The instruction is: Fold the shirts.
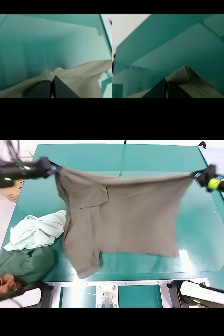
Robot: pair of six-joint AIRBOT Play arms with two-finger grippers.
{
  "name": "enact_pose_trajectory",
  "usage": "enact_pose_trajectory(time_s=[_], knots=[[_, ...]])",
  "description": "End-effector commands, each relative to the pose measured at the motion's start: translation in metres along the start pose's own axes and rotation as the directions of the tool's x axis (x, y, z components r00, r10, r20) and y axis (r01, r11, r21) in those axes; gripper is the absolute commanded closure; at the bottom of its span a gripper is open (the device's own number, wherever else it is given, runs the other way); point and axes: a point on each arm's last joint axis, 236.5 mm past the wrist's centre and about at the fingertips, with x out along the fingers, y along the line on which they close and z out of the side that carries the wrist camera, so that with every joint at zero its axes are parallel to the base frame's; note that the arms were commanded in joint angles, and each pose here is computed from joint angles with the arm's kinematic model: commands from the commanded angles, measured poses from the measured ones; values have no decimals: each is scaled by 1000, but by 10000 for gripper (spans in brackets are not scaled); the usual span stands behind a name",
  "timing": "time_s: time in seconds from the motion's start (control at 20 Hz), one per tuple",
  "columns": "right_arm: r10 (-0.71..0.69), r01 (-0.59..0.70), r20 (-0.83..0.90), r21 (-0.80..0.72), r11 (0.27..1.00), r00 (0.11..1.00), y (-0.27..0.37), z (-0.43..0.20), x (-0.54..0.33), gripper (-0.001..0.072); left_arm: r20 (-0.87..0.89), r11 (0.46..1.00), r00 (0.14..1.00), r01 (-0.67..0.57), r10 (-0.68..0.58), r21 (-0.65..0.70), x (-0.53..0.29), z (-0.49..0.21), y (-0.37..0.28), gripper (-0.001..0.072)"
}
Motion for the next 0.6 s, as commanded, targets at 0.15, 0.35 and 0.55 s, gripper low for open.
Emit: enact_pose_trajectory(time_s=[0.15, 0.35, 0.55], knots=[[-34, 46, -85, 133, 990, 996, -91, 5, 90, 698, 68, 980, 997, 33, -20, -196, 86, 8, 88, 684], [-3, 6, -34, 63, 998, 999, -70, 39, 97, 698, 141, 996, 990, 22, -10, -88, 99, 47, 68, 684], [24, -24, 3, 7, 1000, 1000, -45, 59, 95, 698, 174, 1000, 985, 16, -12, -22, 99, 65, 51, 684]])
